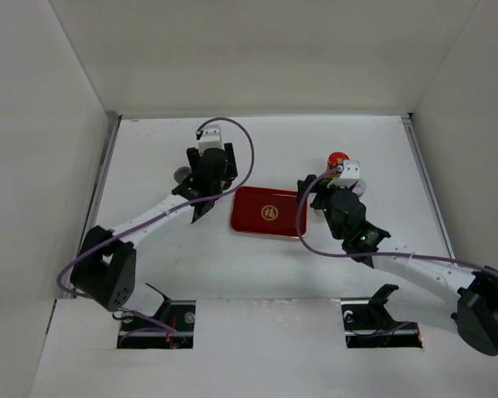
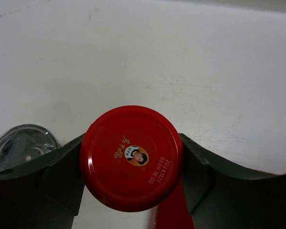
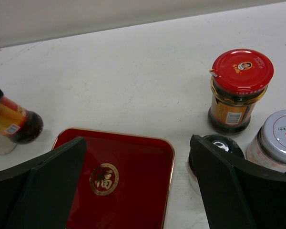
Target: Organize the condiment bottles
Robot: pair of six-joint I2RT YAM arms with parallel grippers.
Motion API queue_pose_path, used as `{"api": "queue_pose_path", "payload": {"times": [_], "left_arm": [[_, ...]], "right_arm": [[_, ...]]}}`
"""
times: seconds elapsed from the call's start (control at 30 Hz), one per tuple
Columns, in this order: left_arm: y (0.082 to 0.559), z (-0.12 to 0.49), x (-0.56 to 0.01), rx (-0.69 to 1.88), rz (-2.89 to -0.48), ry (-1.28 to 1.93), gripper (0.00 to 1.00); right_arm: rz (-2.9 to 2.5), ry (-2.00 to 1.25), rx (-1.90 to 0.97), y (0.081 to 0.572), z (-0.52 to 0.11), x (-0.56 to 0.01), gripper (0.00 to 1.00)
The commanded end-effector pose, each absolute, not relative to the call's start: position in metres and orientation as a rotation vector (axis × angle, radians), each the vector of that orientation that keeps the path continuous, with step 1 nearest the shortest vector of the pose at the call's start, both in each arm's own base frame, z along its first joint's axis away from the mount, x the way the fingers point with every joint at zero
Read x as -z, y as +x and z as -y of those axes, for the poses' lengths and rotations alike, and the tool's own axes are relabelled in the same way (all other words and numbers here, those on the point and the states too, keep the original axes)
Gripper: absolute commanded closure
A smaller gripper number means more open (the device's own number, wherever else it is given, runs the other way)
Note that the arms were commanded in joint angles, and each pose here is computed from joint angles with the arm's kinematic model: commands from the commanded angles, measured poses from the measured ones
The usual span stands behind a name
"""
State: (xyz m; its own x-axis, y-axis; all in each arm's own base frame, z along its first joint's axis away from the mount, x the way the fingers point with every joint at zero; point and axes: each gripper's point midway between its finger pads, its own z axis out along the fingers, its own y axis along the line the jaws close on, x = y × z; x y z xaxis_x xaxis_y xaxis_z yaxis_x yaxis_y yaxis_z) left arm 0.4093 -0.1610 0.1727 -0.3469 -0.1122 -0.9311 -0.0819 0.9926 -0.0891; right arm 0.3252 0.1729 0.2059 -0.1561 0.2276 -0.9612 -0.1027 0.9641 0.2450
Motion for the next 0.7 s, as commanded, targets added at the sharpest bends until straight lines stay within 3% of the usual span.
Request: {"api": "queue_pose_path", "payload": {"times": [0.0, 0.3, 0.37, 0.47, 0.5, 0.57, 0.67], "left_arm": [[0.403, 0.171, -0.284, 0.212, -1.621, -0.237, 0.65], [0.364, 0.235, -0.253, 0.313, -1.686, -0.088, 0.65], [0.361, 0.245, -0.245, 0.319, -1.701, -0.066, 0.65], [0.364, 0.256, -0.235, 0.317, -1.715, -0.047, 0.65], [0.365, 0.258, -0.232, 0.314, -1.722, -0.041, 0.65], [0.367, 0.262, -0.225, 0.310, -1.726, -0.034, 0.65], [0.374, 0.261, -0.213, 0.292, -1.735, -0.038, 0.65]], "right_arm": [[-1.646, 0.129, -0.338, 0.328, -0.173, -0.220, 0.03], [-1.624, 0.186, -0.318, 0.328, -0.158, -0.224, 0.05], [-1.632, 0.194, -0.314, 0.329, -0.155, -0.222, 0.15], [-1.637, 0.192, -0.320, 0.329, -0.155, -0.222, 0.51], [-1.641, 0.190, -0.317, 0.329, -0.155, -0.221, 0.57], [-1.644, 0.187, -0.318, 0.328, -0.156, -0.222, 0.59], [-1.637, 0.195, -0.323, 0.328, -0.155, -0.223, 0.54]]}}
